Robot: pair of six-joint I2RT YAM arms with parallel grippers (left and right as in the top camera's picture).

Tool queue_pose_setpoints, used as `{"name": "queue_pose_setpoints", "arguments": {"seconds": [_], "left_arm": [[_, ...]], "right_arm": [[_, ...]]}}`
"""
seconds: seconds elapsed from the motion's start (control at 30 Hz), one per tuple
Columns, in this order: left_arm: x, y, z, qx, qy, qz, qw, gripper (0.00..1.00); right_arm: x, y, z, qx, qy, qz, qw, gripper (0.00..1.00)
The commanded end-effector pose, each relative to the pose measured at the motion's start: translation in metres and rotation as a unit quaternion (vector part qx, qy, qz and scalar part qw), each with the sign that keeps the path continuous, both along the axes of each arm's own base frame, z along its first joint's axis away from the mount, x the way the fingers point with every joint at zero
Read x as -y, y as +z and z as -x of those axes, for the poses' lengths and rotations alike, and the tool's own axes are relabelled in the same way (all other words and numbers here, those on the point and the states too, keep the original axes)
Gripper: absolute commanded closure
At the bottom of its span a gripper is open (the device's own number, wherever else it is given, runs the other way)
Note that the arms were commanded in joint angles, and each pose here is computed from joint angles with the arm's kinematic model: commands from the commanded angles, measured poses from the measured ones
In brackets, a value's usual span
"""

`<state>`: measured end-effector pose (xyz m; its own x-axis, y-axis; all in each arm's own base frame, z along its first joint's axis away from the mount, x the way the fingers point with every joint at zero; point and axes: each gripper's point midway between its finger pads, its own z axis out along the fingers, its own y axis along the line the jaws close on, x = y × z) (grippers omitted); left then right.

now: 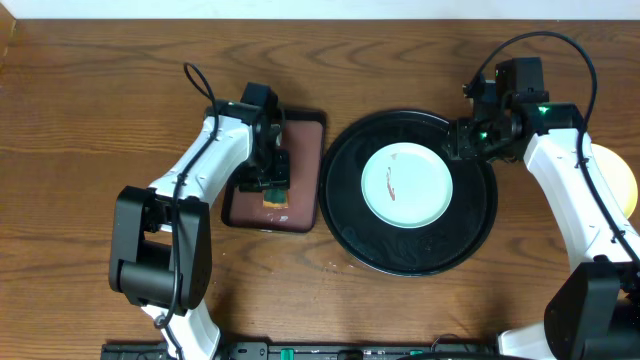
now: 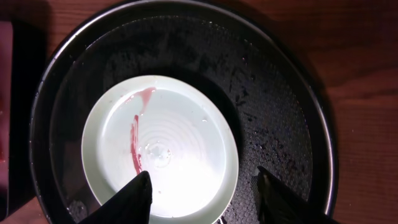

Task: Clean dirty plates on tray and stack at the side
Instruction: 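Grasp the sponge with the left gripper and dip it in water, then scrub the pale green plate with the sponge while right gripper holds rim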

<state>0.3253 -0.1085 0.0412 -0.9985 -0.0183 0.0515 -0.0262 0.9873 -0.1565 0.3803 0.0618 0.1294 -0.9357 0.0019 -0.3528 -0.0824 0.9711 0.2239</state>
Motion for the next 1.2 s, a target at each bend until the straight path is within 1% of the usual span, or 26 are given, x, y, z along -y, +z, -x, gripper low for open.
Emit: {"name": "queue_pose_setpoints", "arguments": {"seconds": [0.0,0.07,0.13,0.33,0.4,0.47,0.5,0.63,0.7,0.77,0.87,0.93,1.0,1.17], "left_arm": [[0.000,0.004,-0.003,0.005,0.001,-0.001,1.000,0.47],[0.000,0.000,-0.003,0.007,0.001,-0.002,1.000,0.48],[-0.001,-0.006,-0.005,0.015,0.000,-0.005,1.000,0.50],[-0.001,-0.037,0.005,0.015,-0.009,-0.015,1.000,0.66],[0.001,-0.045,0.009,0.013,-0.013,-0.016,1.000,0.74],[0.001,-0.048,0.011,0.009,-0.014,-0.017,1.000,0.91],[0.001,-0.048,0.011,0.008,-0.014,-0.017,1.000,0.92],[0.002,-0.042,0.009,0.007,-0.014,-0.017,1.000,0.93],[0.003,-0.034,0.006,0.005,-0.014,-0.018,1.000,0.93],[0.004,-0.020,0.001,0.009,-0.014,-0.017,1.000,0.93],[0.009,0.007,-0.010,0.022,-0.014,-0.008,1.000,0.93],[0.015,0.027,-0.020,0.036,-0.012,0.005,0.999,0.93],[0.024,0.048,-0.029,0.051,-0.013,0.027,0.998,0.92],[0.057,0.089,-0.047,0.081,0.004,0.100,0.992,0.93]], "right_arm": [[-0.001,0.004,-0.001,0.004,-0.004,-0.008,1.000,0.50],[-0.001,0.004,-0.001,0.004,-0.004,-0.008,1.000,0.49],[-0.001,0.004,-0.001,0.004,-0.004,-0.008,1.000,0.49],[-0.001,0.004,-0.001,0.004,-0.004,-0.008,1.000,0.49],[0.000,0.005,-0.002,0.005,-0.004,-0.008,1.000,0.49],[0.000,0.005,-0.002,0.006,-0.004,-0.008,1.000,0.48],[0.000,0.005,-0.002,0.006,-0.004,-0.007,1.000,0.48],[-0.001,0.003,-0.005,0.013,-0.004,-0.007,1.000,0.49],[0.000,0.001,-0.007,0.016,-0.005,-0.006,1.000,0.53],[0.000,-0.005,-0.009,0.013,-0.005,-0.006,1.000,0.55],[0.002,-0.019,-0.011,0.004,-0.004,0.003,1.000,0.55],[0.004,-0.032,-0.012,-0.002,0.005,0.013,1.000,0.55],[0.004,-0.045,-0.012,-0.011,0.008,0.014,1.000,0.60],[0.005,-0.085,0.000,-0.064,0.025,0.022,0.997,0.62]]}}
